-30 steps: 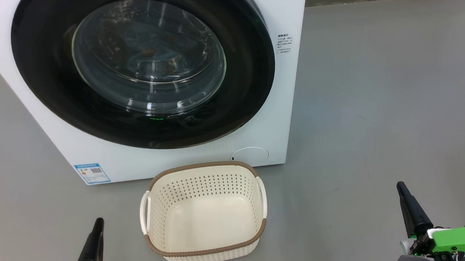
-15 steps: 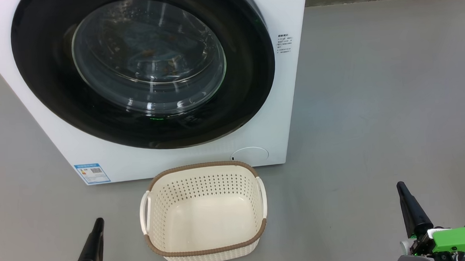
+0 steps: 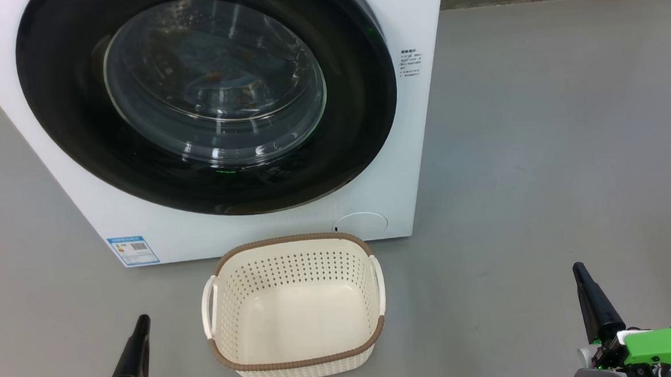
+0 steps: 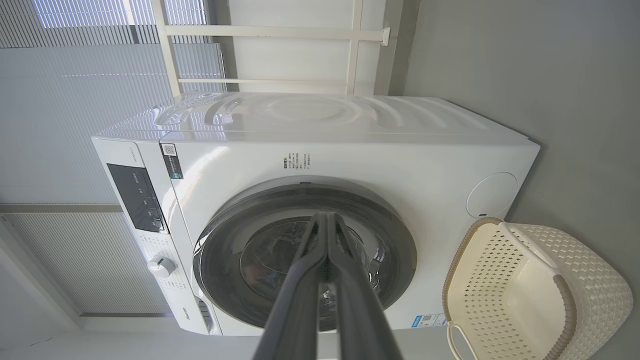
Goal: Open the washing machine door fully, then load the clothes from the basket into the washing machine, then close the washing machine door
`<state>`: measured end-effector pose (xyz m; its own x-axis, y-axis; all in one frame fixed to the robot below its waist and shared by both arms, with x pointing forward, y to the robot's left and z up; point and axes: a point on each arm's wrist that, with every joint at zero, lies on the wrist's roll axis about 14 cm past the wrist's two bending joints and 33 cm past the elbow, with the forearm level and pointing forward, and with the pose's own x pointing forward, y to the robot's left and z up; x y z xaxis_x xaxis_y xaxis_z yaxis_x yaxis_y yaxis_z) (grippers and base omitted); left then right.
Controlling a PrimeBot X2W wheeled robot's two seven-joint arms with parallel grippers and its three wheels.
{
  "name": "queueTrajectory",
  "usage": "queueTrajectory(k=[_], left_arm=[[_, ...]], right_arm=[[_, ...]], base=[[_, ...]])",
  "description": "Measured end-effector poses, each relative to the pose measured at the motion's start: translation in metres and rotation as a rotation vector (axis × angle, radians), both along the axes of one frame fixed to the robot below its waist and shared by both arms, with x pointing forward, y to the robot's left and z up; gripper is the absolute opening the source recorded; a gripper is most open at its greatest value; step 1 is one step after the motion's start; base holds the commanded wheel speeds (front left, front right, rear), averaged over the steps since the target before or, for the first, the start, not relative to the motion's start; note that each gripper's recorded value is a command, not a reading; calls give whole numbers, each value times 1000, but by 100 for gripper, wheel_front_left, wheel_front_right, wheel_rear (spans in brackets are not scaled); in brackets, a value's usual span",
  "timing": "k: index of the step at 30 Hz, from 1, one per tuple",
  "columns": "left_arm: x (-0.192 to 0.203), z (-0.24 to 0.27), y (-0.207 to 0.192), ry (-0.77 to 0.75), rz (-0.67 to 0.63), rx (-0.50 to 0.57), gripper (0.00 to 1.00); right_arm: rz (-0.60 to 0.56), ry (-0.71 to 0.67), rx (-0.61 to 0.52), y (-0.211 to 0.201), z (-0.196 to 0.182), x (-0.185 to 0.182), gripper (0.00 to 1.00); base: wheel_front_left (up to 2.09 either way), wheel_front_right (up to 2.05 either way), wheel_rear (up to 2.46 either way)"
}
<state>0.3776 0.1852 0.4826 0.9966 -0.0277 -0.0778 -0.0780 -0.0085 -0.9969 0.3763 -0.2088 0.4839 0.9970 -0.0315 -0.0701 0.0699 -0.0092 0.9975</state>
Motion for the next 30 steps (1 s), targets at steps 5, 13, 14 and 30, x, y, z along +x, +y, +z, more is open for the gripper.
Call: queueTrajectory(k=[5, 13, 14, 30], left_arm=[[0, 0, 0, 0, 0, 0, 0], [0, 0, 0, 0, 0, 0, 0], [0, 0, 0, 0, 0, 0, 0], [0, 0, 0, 0, 0, 0, 0]], right_arm=[[0, 0, -1, 0, 0, 0, 0], [-1, 0, -1, 0, 0, 0, 0], [-1, 0, -1, 0, 0, 0, 0], [-2, 0, 0, -1, 0, 0, 0]], base=[[0, 0, 0], [0, 0, 0], [0, 0, 0], [0, 0, 0]])
